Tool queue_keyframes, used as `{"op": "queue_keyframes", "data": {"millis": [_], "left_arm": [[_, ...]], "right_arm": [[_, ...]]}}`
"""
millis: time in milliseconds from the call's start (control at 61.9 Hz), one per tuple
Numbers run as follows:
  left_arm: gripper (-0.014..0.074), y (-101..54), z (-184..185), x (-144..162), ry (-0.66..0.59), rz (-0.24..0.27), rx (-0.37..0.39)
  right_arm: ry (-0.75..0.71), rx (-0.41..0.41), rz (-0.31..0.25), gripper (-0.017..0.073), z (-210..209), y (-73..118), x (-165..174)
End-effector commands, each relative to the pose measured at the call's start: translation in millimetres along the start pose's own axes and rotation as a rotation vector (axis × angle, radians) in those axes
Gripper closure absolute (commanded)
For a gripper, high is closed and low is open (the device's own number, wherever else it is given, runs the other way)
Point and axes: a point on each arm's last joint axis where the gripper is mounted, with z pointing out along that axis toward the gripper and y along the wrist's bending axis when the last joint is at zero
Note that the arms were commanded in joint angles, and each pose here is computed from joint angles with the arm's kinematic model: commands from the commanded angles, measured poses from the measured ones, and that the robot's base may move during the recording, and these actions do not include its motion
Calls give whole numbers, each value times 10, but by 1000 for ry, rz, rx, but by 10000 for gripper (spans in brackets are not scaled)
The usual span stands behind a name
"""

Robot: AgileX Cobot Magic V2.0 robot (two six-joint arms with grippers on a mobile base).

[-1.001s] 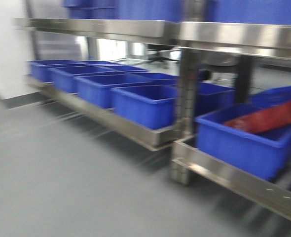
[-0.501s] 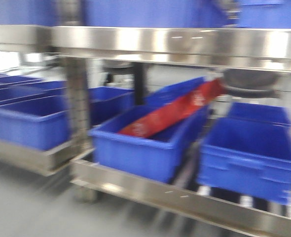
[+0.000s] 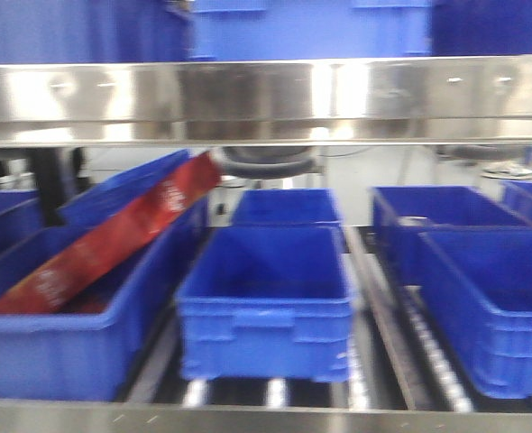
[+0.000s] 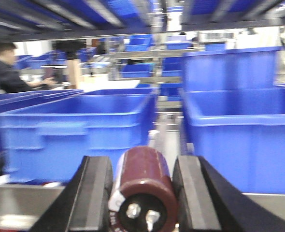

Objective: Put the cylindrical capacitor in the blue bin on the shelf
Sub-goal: 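Hold both cylinders while the base drives up to the blue bin shelf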

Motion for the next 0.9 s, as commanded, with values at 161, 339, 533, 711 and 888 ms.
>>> {"op": "queue_keyframes", "data": {"millis": [161,339,533,711,888], "left_arm": [[705,-1,-12,-35,-34,-10,1],[705,-1,-12,-35,-34,-10,1],[705,-1,-12,-35,-34,-10,1],[705,-1,-12,-35,-34,-10,1],[705,-1,-12,-35,-34,-10,1]], "right_arm": [[-29,2,-13,722,-11,-1,-27],[-29,2,-13,722,-11,-1,-27],[-29,2,-13,722,-11,-1,-27],[-29,2,-13,722,-11,-1,-27],[-29,2,-13,722,-11,-1,-27]]}}
